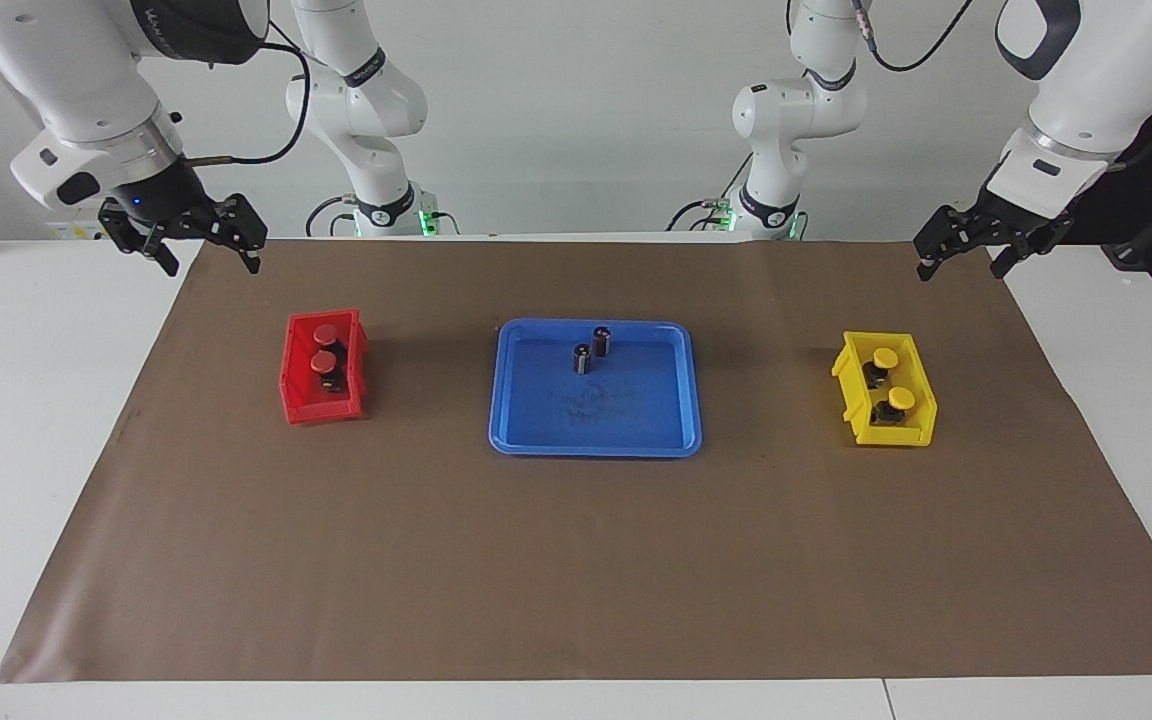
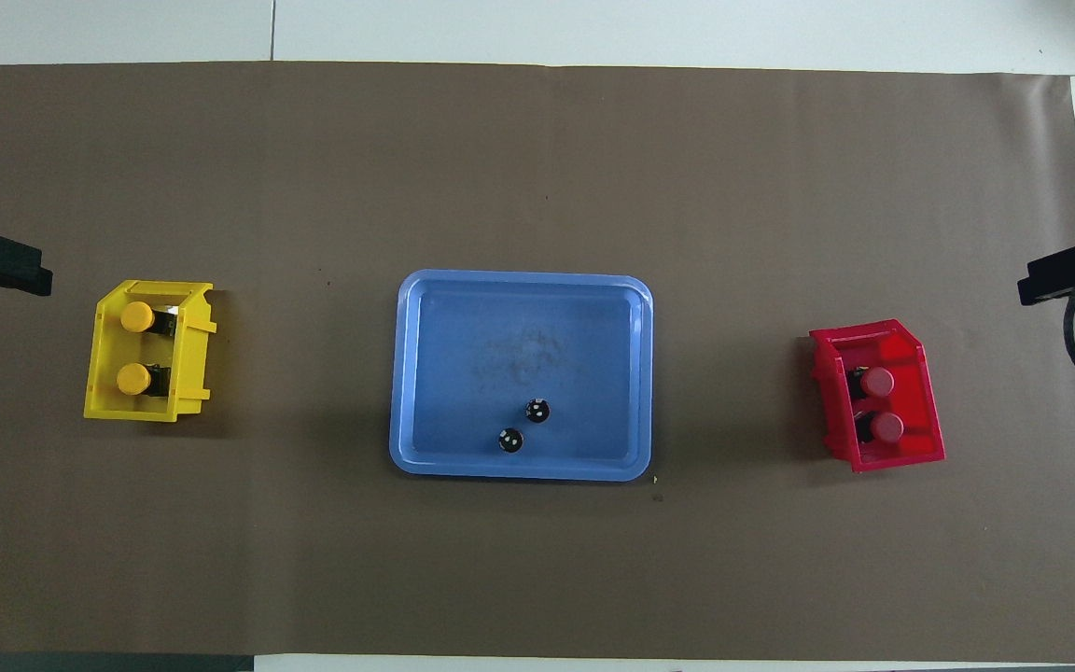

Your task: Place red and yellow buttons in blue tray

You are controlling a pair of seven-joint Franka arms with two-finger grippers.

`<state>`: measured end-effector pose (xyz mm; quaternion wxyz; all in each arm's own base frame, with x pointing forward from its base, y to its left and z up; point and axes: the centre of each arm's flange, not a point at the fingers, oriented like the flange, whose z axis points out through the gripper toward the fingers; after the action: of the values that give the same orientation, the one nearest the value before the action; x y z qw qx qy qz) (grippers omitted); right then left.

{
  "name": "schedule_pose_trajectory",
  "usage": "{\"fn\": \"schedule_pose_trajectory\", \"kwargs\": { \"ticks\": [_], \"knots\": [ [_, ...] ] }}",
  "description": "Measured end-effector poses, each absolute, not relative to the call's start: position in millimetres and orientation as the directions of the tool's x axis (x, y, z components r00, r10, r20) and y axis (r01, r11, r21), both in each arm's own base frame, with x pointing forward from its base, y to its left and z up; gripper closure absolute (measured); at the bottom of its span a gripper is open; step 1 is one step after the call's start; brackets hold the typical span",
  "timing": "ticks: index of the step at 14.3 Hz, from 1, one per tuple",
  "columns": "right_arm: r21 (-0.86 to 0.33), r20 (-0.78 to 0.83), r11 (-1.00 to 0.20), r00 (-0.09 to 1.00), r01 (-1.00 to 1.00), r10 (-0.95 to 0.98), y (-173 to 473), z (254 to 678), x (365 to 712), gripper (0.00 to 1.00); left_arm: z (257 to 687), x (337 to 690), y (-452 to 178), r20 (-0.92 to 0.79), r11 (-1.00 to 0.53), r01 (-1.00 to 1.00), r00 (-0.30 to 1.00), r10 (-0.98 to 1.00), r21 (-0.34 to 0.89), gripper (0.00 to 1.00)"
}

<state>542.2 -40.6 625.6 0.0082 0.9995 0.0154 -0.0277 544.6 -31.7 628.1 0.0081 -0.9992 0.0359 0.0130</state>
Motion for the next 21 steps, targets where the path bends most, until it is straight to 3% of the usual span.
{"fn": "schedule_pose_trajectory", "kwargs": {
  "ticks": [15, 21],
  "knots": [
    [0.015, -0.079, -0.999, 0.996, 0.031, 0.03, -40, 625, 538, 0.0, 628, 545, -31, -0.027, -0.997, -0.072, 0.997, -0.071, -0.015, 0.0],
    [0.02, -0.021, -0.999, 0.999, 0.045, 0.044, -35, 574, 550, 0.0, 628, 545, -31, -0.028, -0.997, -0.072, 0.997, -0.071, -0.015, 0.0]
  ]
}}
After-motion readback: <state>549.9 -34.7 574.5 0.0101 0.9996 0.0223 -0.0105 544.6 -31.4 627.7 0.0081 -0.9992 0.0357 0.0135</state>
